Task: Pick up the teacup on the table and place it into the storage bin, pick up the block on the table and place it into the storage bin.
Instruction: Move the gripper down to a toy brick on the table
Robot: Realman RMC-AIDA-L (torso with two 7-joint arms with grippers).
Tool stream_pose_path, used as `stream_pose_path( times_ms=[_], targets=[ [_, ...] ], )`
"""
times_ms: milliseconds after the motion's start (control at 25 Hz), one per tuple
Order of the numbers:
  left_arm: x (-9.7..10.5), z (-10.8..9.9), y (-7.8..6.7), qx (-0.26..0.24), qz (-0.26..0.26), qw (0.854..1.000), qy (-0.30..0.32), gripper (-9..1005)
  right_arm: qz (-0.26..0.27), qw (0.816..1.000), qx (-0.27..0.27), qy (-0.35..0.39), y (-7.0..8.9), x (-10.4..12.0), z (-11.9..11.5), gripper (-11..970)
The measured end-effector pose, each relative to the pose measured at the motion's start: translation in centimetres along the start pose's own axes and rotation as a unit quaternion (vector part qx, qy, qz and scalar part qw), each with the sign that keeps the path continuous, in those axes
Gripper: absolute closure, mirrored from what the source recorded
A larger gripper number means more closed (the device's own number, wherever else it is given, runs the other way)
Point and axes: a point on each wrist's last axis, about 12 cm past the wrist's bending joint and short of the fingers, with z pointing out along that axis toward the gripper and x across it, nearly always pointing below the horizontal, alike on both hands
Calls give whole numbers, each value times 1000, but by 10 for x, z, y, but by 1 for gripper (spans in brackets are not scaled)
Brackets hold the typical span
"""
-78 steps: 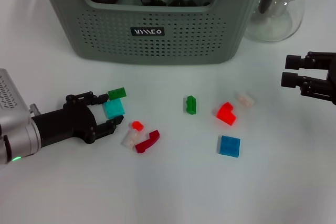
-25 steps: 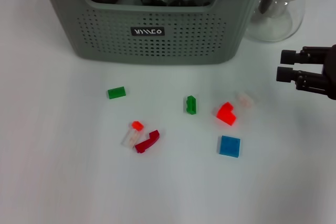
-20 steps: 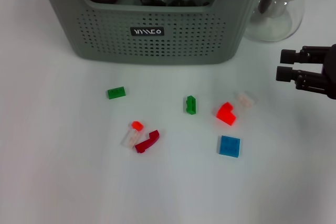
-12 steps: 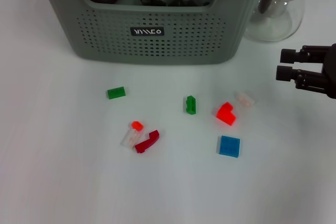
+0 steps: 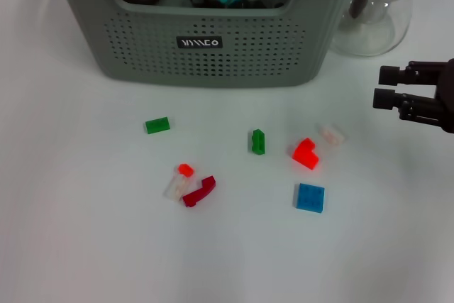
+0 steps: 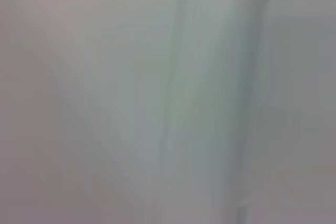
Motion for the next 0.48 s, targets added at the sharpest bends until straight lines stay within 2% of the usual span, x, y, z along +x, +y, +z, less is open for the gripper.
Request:
stream_pose_path(
  times_ms=[120, 240, 360, 480],
  targets=[
    [35, -55, -3, 40, 5, 999, -34, 350, 0, 1000, 0, 0, 0, 0, 0, 460],
    [76, -86, -17, 51, 51, 997, -4, 352, 0, 1000, 0, 0, 0, 0, 0, 459],
    [124, -90, -29, 67, 52, 995, 51, 353, 0, 1000, -2, -2, 0, -1, 3, 459],
    [172, -81, -38, 67, 22, 995, 67, 363, 1, 1000, 2, -2, 0, 0, 3, 459]
  ],
)
